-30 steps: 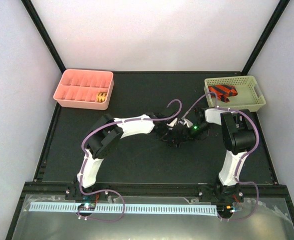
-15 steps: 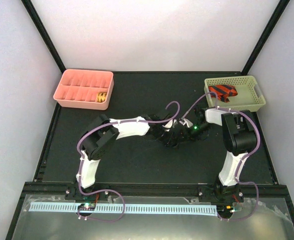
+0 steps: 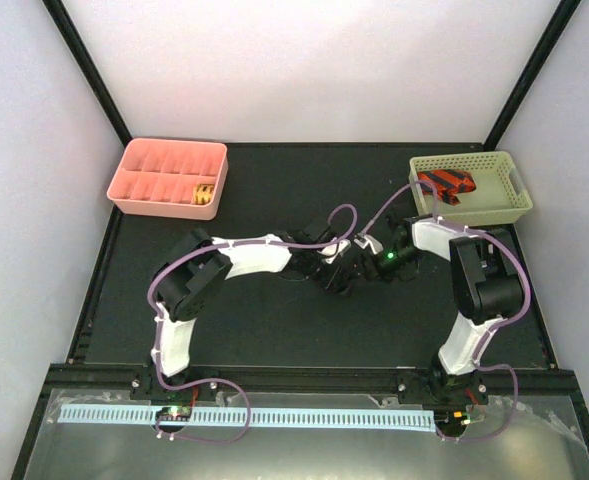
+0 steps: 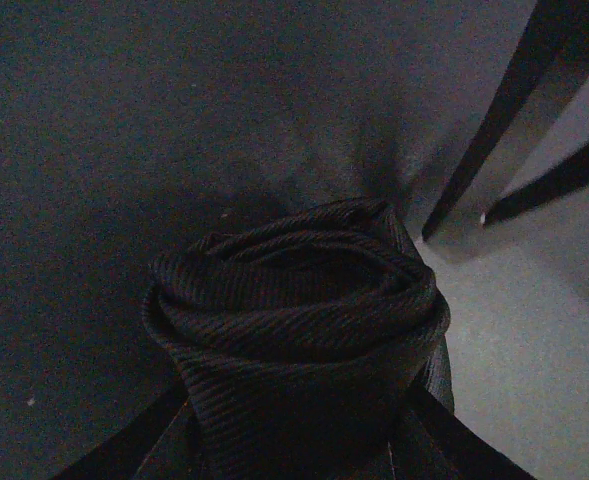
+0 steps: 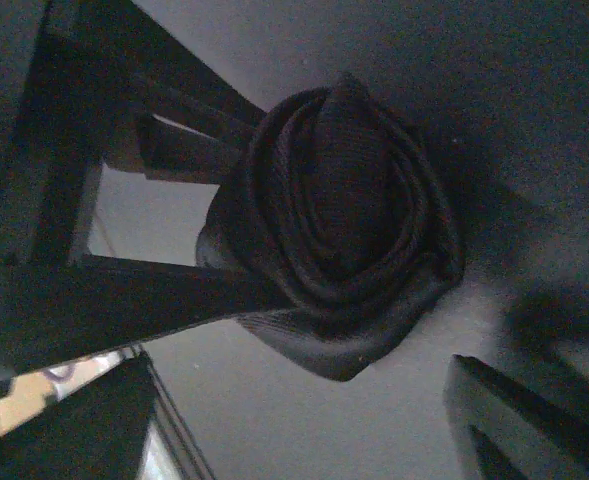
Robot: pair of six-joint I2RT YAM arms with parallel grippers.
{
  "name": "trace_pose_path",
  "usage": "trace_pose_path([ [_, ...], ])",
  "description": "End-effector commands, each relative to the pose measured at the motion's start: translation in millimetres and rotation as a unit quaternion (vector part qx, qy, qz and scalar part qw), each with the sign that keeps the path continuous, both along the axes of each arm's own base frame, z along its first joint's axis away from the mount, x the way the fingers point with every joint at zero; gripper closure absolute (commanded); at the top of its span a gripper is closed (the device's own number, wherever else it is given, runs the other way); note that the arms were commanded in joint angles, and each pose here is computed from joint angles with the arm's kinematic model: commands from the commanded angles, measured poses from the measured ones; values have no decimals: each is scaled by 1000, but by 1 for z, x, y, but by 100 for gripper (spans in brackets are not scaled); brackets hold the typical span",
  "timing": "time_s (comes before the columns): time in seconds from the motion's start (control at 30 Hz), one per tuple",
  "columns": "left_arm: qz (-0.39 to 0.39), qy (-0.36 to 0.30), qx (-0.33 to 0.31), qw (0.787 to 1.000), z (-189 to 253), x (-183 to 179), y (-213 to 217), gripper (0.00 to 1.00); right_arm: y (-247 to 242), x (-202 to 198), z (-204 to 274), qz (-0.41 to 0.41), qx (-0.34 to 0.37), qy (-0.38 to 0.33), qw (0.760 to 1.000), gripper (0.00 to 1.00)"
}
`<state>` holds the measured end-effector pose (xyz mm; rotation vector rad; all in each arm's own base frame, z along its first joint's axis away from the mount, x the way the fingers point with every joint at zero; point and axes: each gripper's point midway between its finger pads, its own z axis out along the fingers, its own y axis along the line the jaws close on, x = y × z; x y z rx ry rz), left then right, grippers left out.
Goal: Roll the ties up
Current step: Pass from the right arm to the left
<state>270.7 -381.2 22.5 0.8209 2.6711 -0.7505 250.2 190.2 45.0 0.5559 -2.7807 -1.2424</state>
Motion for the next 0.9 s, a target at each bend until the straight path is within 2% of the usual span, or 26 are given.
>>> trace_pose_path([
  [0.0,0,12,73,997,-23,-4,46,98,8,4,18,3,32,-30,999,10],
  [0.2,5,-8,53,999,1,6,61,98,7,12,34,-16,56,-47,997,0],
  [0.33,9,-26,41,999,18,16,75,99,4,18,42,-26,71,-52,996,0],
  [0.47,-18,-56,34,998,43,24,92,98,2,19,45,-30,77,-53,995,0],
  [0.63,-39,-84,38,995,73,41,129,98,4,23,48,-33,84,-58,994,0],
  [0.8,-11,-126,80,989,98,76,186,98,6,25,46,-37,92,-53,994,0],
  [0.87,-19,-127,73,989,102,77,196,98,7,27,45,-35,96,-52,993,0],
])
